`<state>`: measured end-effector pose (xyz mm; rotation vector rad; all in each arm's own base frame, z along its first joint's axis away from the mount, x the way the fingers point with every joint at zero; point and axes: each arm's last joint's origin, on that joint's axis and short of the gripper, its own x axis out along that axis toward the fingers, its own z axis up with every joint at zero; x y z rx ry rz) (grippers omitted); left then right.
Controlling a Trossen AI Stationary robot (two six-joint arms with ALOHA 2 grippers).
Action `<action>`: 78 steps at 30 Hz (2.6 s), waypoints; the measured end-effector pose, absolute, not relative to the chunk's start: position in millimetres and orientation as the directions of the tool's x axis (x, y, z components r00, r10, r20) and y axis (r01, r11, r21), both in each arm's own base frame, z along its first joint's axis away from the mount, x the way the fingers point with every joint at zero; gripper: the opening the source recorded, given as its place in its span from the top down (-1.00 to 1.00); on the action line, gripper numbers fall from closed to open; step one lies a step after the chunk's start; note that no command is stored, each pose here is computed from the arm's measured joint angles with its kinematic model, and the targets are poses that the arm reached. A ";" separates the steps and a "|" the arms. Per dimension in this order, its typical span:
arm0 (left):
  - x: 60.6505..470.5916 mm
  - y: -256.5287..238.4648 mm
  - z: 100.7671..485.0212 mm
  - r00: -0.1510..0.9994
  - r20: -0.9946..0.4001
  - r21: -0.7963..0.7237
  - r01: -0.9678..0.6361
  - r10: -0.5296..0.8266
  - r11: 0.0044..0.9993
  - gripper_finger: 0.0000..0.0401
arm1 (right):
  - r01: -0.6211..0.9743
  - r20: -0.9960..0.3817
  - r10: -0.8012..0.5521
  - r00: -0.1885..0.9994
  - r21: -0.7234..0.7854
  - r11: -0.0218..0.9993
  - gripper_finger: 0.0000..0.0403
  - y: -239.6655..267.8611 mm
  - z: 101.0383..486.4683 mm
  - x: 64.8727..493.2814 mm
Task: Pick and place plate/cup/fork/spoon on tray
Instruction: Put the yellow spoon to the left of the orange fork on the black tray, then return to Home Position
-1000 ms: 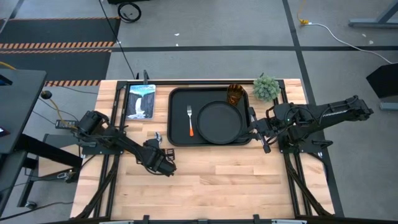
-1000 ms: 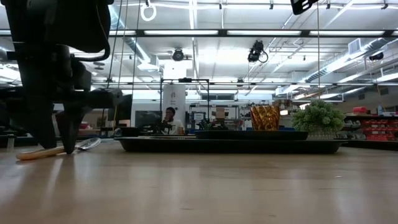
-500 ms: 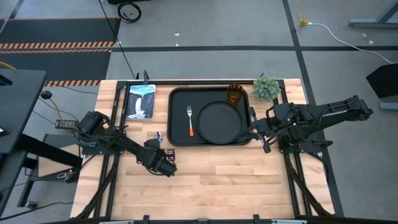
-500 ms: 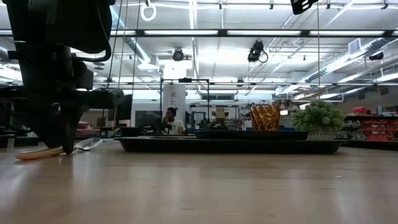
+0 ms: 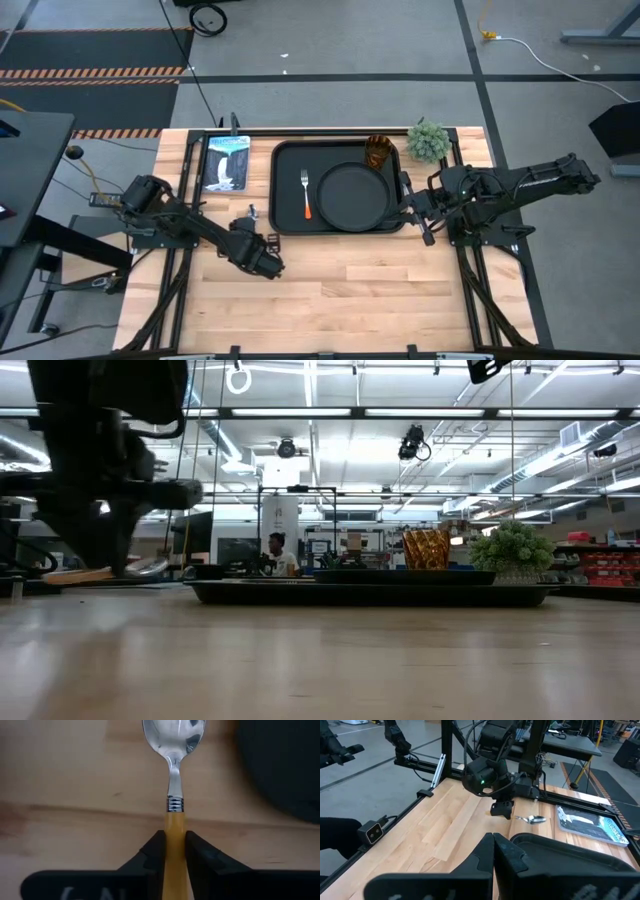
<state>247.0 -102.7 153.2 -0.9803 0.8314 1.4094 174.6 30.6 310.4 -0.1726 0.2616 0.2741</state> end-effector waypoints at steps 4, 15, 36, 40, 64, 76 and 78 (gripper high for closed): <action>251.9 -92.3 163.9 0.076 -0.895 -0.114 -0.992 0.440 -0.060 0.68 | -0.288 -0.276 0.244 0.930 -0.134 0.948 0.96 30.6 310.6 174.6; 289.9 -26.8 179.7 0.166 -0.834 -0.194 -0.981 0.526 0.002 0.67 | -0.288 -0.270 0.244 0.931 -0.135 0.948 0.96 30.6 311.1 174.8; 329.3 61.7 137.7 0.218 -0.853 -0.217 -0.975 0.473 0.058 0.67 | -0.287 -0.270 0.243 0.932 -0.134 0.949 0.96 30.4 311.1 174.7; 331.6 65.1 125.1 0.197 -0.874 -0.200 -0.979 0.443 0.041 0.67 | -0.286 -0.270 0.243 0.932 -0.132 0.949 0.96 30.4 311.1 174.8; 324.5 52.0 182.6 0.352 -0.777 -0.314 -0.935 0.522 0.164 -0.08 | -0.281 -0.252 0.239 0.938 -0.144 0.949 0.96 28.4 314.4 169.8; 321.9 10.2 261.2 0.726 -0.522 -0.362 -0.665 0.448 0.654 0.07 | -0.216 -0.169 0.197 0.966 -0.100 0.971 0.96 16.1 286.3 139.7; 322.9 2.2 274.2 0.796 -0.451 -0.349 -0.573 0.404 0.741 0.12 | -0.205 -0.152 0.191 0.970 -0.087 0.975 0.96 14.9 279.1 134.7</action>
